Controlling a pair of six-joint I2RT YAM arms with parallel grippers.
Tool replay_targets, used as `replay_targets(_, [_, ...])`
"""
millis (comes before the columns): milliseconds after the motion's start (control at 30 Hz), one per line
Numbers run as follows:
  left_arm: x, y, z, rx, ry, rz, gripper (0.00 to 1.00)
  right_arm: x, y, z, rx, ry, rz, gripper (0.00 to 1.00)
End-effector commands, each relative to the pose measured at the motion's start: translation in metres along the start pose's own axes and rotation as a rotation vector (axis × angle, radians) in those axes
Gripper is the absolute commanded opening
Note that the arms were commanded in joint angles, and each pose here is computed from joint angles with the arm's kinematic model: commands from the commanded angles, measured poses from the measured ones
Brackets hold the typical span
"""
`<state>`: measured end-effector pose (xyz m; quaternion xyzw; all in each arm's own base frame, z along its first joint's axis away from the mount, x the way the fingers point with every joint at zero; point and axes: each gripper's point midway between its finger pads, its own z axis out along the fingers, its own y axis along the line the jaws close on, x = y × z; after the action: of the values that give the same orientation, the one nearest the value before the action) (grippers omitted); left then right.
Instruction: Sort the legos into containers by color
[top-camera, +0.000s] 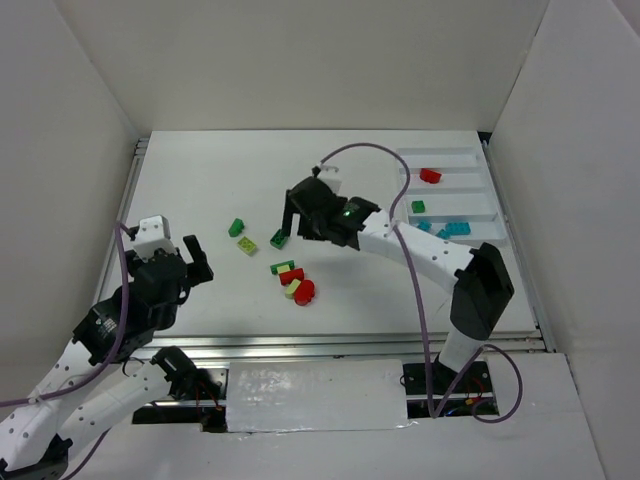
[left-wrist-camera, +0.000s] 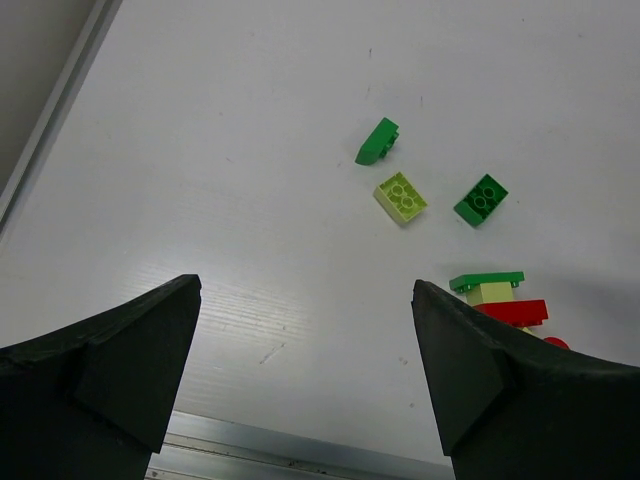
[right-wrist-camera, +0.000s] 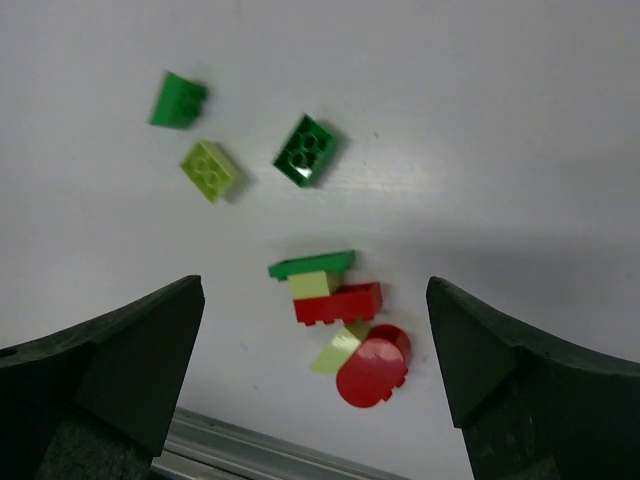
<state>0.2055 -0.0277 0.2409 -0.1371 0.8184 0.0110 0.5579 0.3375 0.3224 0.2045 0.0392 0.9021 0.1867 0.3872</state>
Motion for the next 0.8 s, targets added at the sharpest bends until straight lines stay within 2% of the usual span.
replay_targets(0, [-0.014,0.002,-0.002,-0.016,-0.041,-0.052,0.99,0.042,-0.041,0.006,0.244,0.019,0.015,1.00])
replay_targets(200, [-0.012,-0.004,-0.001,0.002,-0.024,-0.032,1.00,0.107,-0.037,0.001,0.301,0.013,0.073,1.00])
replay_targets(333, [-0.011,-0.006,0.000,0.016,-0.021,-0.026,0.99,0.135,-0.028,0.016,0.285,0.071,0.069,1.00])
replay_targets(533, [-0.011,-0.005,-0.002,0.016,-0.021,-0.030,0.99,0.158,-0.024,0.027,0.357,0.093,0.038,1.00])
replay_targets(767, [-0.014,-0.003,-0.005,0.031,-0.039,-0.050,1.00,0.166,-0.030,0.028,0.362,0.091,0.057,0.99])
